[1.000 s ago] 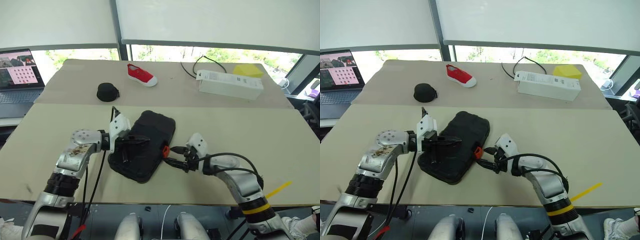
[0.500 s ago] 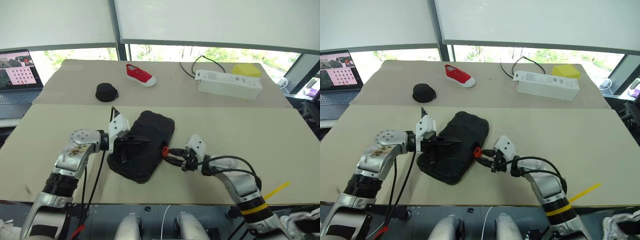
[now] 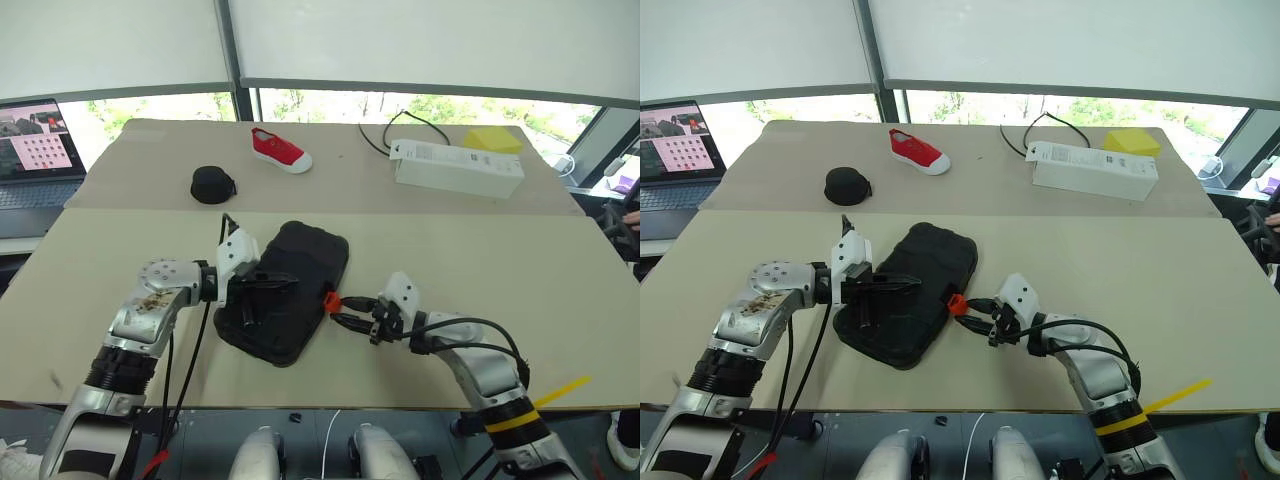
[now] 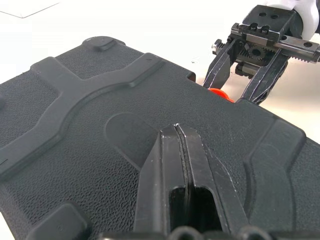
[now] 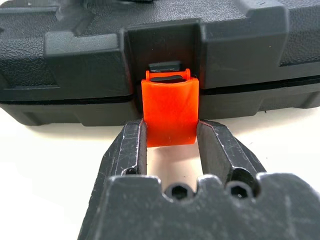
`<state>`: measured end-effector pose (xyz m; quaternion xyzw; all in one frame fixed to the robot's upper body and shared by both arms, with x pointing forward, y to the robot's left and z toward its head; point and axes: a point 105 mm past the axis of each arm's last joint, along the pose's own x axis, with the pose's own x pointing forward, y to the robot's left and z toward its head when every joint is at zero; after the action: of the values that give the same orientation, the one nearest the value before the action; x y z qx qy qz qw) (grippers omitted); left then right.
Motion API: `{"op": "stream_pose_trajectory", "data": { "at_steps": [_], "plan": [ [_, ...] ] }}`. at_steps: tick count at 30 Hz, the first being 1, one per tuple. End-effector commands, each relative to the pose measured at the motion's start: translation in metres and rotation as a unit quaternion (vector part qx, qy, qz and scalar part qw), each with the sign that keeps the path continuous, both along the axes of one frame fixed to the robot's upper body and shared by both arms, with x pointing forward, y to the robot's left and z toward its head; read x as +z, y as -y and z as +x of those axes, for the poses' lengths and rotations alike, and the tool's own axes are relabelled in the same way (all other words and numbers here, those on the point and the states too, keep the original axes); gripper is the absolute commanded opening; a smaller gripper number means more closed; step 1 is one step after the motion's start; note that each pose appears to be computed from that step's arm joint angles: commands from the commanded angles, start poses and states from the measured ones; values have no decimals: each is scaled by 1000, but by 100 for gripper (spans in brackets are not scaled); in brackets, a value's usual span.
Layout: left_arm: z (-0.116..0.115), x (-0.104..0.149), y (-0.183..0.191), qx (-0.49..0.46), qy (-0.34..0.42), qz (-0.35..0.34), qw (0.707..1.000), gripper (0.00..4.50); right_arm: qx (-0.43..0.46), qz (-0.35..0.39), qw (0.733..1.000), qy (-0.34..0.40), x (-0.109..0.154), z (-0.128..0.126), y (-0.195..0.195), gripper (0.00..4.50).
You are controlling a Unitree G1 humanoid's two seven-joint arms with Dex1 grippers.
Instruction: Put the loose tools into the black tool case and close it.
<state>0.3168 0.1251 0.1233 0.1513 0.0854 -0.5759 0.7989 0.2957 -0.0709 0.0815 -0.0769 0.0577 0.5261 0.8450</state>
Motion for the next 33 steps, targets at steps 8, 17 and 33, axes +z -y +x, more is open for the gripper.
{"op": "stream_pose_trajectory", "data": {
  "at_steps": [8,17,33],
  "plan": [
    [-10,-41,-8,22,-81,28,996,0,15,54,996,65,32,-2,0,124],
    [-14,-47,-8,17,-91,43,995,0,30,54,993,105,37,0,-6,124],
    [-15,-45,-8,22,-92,38,995,0,17,-8,997,74,21,1,10,381]
  ]
}}
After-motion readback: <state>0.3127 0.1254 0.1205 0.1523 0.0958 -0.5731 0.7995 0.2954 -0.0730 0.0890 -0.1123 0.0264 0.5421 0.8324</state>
